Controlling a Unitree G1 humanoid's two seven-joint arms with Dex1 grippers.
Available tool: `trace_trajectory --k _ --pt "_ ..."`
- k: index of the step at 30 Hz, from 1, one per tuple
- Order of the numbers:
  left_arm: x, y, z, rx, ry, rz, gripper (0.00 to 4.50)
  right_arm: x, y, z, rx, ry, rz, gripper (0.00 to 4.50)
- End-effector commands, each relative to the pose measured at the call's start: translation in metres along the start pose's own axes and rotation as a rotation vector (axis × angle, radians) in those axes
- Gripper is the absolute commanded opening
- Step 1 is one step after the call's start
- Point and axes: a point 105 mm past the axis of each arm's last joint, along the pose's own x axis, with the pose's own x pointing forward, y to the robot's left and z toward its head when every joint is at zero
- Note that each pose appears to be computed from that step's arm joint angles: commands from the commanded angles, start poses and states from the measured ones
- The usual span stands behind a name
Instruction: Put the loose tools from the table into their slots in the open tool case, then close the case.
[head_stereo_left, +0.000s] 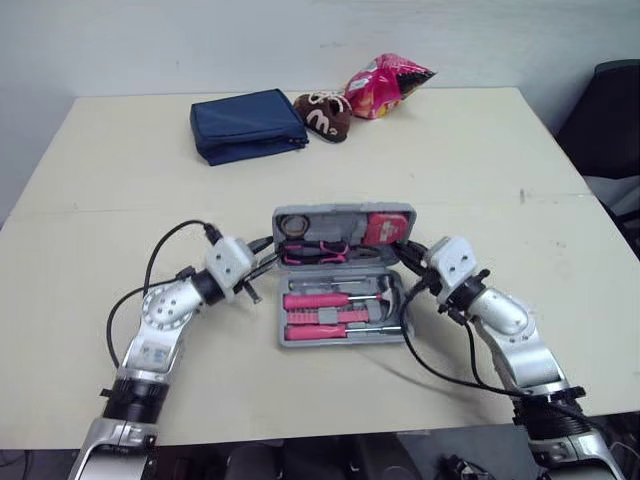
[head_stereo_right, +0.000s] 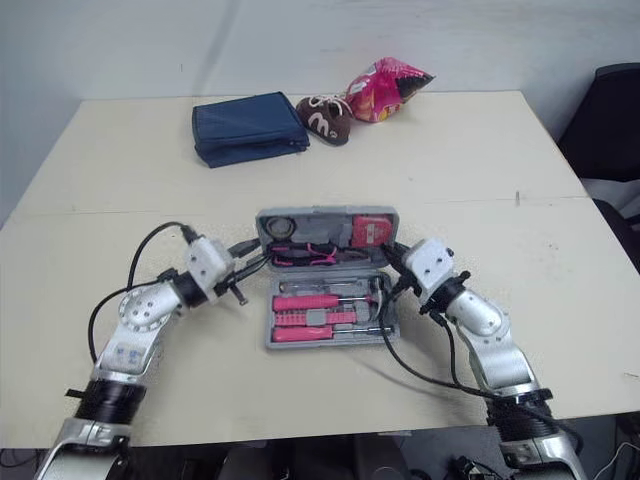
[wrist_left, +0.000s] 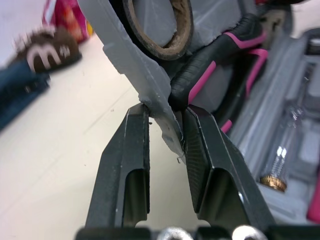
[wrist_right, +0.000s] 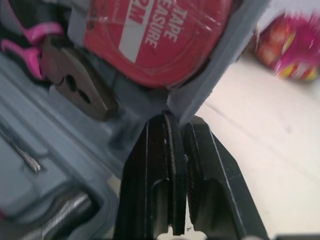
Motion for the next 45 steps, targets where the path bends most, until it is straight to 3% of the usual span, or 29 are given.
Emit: trace_trajectory --k 1,2,5,7,9,13,19,22,26,27,29,35,45 --pt "-0.018 -0.017 0.006 0.18 -0.037 -0.104 0.87 -0.015 0.018 -0.013 -0.162 -0.007 0.096 0.0" --pt "-0.023 -0.019 0.004 0.192 -0.039 -0.116 1.4 -0.017 0.02 -0.012 -0.159 -0.026 0.102 0.0" --pt "-0.04 -0.02 -0.005 0.251 0.006 -0.151 2.75 -0.029 0.02 -0.016 -0.258 -0.027 0.12 1.27" --pt "-0.072 -0.003 -0.031 0.265 0.158 -0.133 3.7 -0.052 0.013 -0.026 -0.343 0.037 0.137 2.27" --pt "-0.105 0.012 -0.052 0.201 0.296 -0.09 3.71 -0.074 0.005 -0.033 -0.38 0.102 0.131 3.25" --pt "-0.14 0.025 -0.061 0.111 0.391 -0.09 3.71 -0.119 -0.016 -0.039 -0.351 0.226 0.082 3.25" --pt "-0.105 0.052 -0.04 -0.109 0.226 -0.022 3.71 -0.142 -0.002 -0.017 -0.037 0.233 0.198 3.25" --pt "-0.077 0.052 -0.032 -0.146 0.169 -0.068 3.71 -0.138 0.015 0.0 0.124 0.217 0.307 2.39" --pt "-0.024 0.034 -0.02 -0.141 0.125 -0.231 3.71 -0.133 0.052 0.012 0.275 0.253 0.506 0.38" --pt "-0.009 0.028 -0.018 -0.163 0.115 -0.269 3.46 -0.131 0.059 0.013 0.306 0.261 0.534 0.0" --pt "0.014 0.023 -0.019 -0.194 0.126 -0.305 2.86 -0.126 0.067 0.013 0.309 0.267 0.566 0.0" --pt "0.057 0.0 -0.021 -0.186 0.158 -0.464 0.03 -0.114 0.075 0.002 0.305 0.329 0.585 0.0" --pt "0.055 -0.018 -0.031 -0.2 0.19 -0.561 0.03 -0.083 0.052 -0.022 0.167 0.358 0.495 0.0"
